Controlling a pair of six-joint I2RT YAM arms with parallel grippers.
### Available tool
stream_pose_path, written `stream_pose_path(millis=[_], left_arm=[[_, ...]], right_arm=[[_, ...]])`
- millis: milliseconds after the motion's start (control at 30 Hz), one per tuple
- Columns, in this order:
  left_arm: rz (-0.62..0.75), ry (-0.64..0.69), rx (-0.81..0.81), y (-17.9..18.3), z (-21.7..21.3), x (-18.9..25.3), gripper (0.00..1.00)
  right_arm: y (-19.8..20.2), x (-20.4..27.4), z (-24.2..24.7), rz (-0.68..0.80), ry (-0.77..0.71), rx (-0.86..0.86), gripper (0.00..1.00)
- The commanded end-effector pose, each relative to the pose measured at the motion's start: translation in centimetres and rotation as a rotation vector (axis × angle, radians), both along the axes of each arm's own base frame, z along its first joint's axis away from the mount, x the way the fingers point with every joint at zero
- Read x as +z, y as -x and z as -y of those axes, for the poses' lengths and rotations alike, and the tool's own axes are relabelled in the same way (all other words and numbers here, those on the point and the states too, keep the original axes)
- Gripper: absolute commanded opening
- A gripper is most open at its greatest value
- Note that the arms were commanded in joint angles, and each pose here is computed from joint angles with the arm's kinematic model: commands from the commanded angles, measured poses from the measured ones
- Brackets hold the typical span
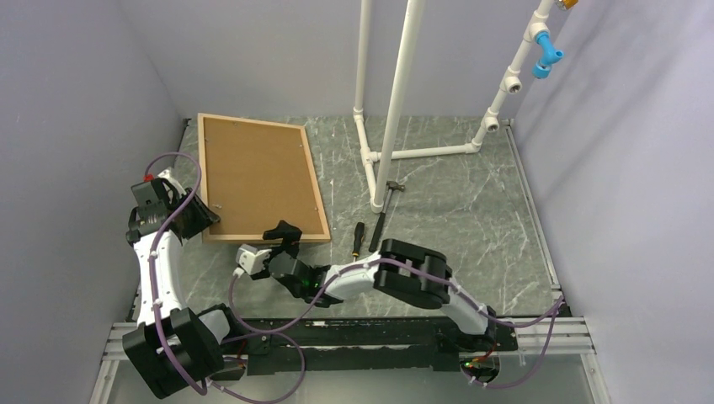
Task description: Take the photo out of the frame
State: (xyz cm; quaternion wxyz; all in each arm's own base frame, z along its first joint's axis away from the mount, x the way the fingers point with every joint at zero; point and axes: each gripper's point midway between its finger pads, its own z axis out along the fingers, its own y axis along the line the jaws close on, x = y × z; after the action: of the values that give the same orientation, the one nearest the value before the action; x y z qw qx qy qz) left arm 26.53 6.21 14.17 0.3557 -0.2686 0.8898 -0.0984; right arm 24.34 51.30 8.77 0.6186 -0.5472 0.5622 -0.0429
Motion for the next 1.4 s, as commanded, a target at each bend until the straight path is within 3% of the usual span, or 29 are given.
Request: stream_pose_path(millis=[0,233,433,600,767,1033,1100,1167,1367], left_arm=[[-0.165,-0.236,0.157,3.1,-5.3,-1.8,0.20],[-0.159,-0.228,0.159,2.9,-5.2,-1.8,0.25],[-0.153,-0.221,0.165,2.9,-5.1,-1.8,0.36],[-0.123,-0.220,0.184,2.8,-5.1,-1.0,0.56],[0.002,-0.223,0.194,2.4,-4.5,3.8,0.63],[0.297,-0.133,0.072,-0.3,-0.6,12.6,0.73],[0.327,-0.132,0.037,-1.4,0.3,13.4,0.73],[0.327,-0.129,-0.001,-2.5,1.3,13.5,0.73],[0.342,-0.139,-0.129,-6.6,5.0,15.2,0.73]], right_arm=[[-1.7,3.0,-0.8,0.230,-0.025,-0.077,0.91],[-1.6,1.0,-1.9,0.313,0.013,-0.079,0.70],[-1.3,0.7,-2.4,0.308,0.016,-0.056,0.37],[-0.8,-0.5,-3.3,0.289,0.060,-0.016,0.24],[0.0,-1.5,-3.6,0.243,0.076,0.028,0.17],[2.0,-2.8,-4.5,0.228,0.153,0.106,0.27],[2.4,-2.9,-4.4,0.218,0.159,0.117,0.37],[2.7,-2.9,-4.3,0.197,0.163,0.123,0.57],[4.4,-0.8,-3.3,0.046,0.092,0.139,0.82]])
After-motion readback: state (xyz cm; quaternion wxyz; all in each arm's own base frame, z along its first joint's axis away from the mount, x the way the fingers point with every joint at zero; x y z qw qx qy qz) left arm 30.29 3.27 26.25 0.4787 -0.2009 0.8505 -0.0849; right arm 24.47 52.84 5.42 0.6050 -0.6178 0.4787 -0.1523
